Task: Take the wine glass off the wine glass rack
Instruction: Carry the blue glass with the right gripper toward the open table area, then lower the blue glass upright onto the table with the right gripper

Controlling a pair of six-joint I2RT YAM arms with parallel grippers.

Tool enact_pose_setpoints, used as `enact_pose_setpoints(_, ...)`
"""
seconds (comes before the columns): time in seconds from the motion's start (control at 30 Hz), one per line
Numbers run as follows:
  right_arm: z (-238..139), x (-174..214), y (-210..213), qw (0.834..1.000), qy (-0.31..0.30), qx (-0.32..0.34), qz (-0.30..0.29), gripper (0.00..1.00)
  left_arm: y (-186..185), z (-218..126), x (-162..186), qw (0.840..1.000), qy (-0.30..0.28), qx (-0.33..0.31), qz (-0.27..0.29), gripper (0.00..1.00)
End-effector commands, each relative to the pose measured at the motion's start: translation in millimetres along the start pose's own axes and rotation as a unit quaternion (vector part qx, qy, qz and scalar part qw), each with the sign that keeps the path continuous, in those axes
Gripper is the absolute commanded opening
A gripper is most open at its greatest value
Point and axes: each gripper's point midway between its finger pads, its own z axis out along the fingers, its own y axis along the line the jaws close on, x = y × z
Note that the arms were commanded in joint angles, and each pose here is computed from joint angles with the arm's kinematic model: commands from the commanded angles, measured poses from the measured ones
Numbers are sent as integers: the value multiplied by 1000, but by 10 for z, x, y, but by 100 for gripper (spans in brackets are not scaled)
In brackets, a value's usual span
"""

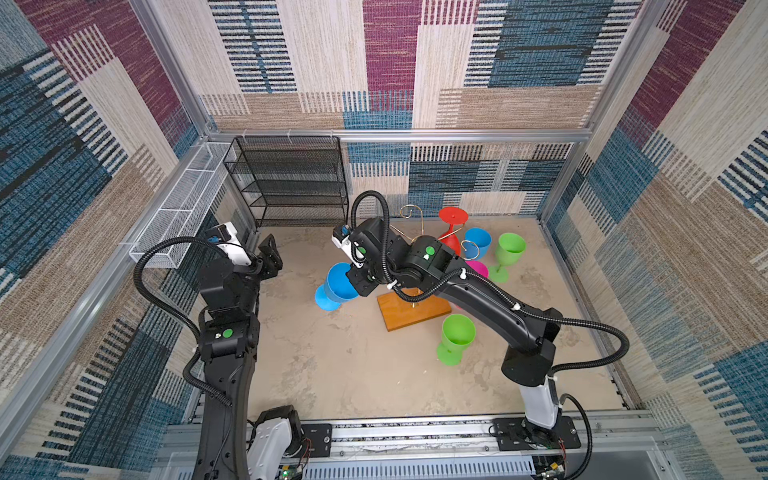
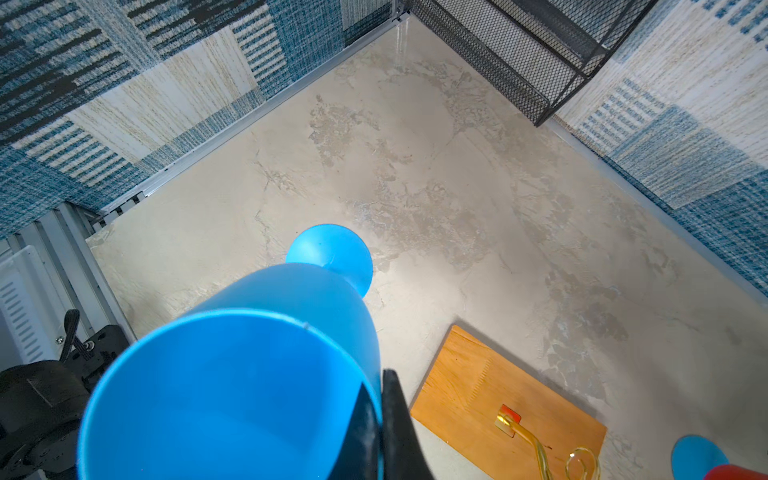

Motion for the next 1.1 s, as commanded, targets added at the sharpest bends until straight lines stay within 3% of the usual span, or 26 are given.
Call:
enact_pose_setpoints(0.0, -129, -94, -27, 1000, -12, 6, -9, 0, -44, -26, -159, 1000, -26, 7, 4, 75)
enact_pose_setpoints(0.7, -118, 71, 430, 998, 7, -20, -64, 0, -27, 16, -188, 1000, -28, 3, -9, 75)
enact_pose_setpoints(1.07, 76, 430, 577, 994, 61, -29, -80, 0, 30, 89, -148, 1000, -20, -7, -18, 76)
